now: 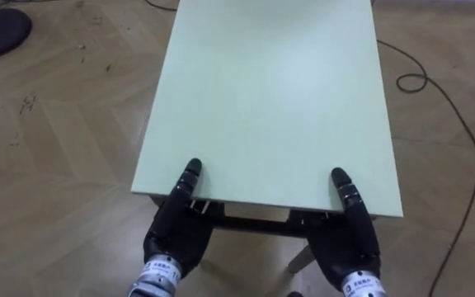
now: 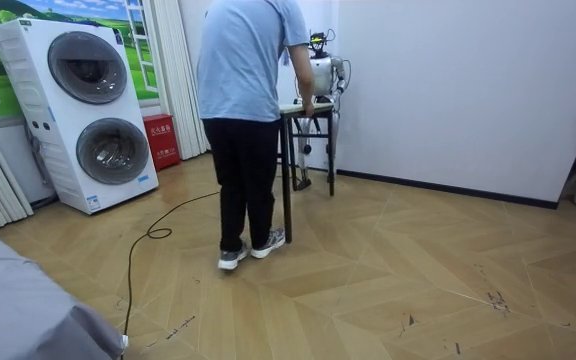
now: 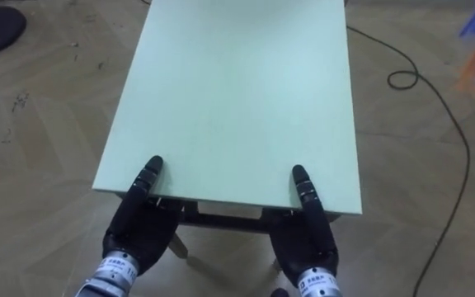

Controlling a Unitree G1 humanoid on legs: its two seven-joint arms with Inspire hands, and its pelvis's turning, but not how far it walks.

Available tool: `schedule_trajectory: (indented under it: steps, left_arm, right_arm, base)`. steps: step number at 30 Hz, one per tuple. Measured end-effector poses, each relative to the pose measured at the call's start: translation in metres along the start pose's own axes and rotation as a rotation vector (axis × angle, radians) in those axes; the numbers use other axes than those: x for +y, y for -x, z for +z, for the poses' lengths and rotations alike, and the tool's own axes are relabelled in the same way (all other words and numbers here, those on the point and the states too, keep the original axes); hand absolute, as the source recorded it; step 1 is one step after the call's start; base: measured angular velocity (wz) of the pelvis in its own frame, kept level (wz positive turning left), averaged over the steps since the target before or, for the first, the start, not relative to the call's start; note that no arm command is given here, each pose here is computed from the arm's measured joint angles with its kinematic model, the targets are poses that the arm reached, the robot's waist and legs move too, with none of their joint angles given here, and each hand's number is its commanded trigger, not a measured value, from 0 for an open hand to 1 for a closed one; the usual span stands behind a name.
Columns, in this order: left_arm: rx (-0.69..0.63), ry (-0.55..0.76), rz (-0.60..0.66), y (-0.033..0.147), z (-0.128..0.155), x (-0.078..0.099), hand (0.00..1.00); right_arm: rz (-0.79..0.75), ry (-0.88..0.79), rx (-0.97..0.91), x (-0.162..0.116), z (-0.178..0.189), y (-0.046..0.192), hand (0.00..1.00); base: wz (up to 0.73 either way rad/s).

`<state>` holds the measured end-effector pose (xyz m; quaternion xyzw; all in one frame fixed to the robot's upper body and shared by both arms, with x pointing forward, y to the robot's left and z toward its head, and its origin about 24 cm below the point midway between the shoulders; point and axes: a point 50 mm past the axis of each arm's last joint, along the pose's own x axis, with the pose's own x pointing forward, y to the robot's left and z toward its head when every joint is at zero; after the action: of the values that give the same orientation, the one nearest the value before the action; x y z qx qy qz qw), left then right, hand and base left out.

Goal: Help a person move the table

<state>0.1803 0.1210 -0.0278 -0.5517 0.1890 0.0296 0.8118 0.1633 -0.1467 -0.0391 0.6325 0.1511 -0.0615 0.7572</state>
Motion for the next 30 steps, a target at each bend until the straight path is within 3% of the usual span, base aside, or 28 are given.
schedule_trajectory:
  steps: [6,30]
  left_arm:
    - [0.034,-0.018,0.017,0.001,-0.004,0.001,1.0]
    - [-0.023,-0.026,0.015,0.006,0.007,0.004,1.0]
  right_arm:
    - [-0.044,-0.018,-0.017,-0.008,-0.001,0.008,1.0]
    - [-0.002,0.001,0.006,0.001,-0.009,-0.001,1.0]
  base:
    - [0.42]
    - [-0.04]
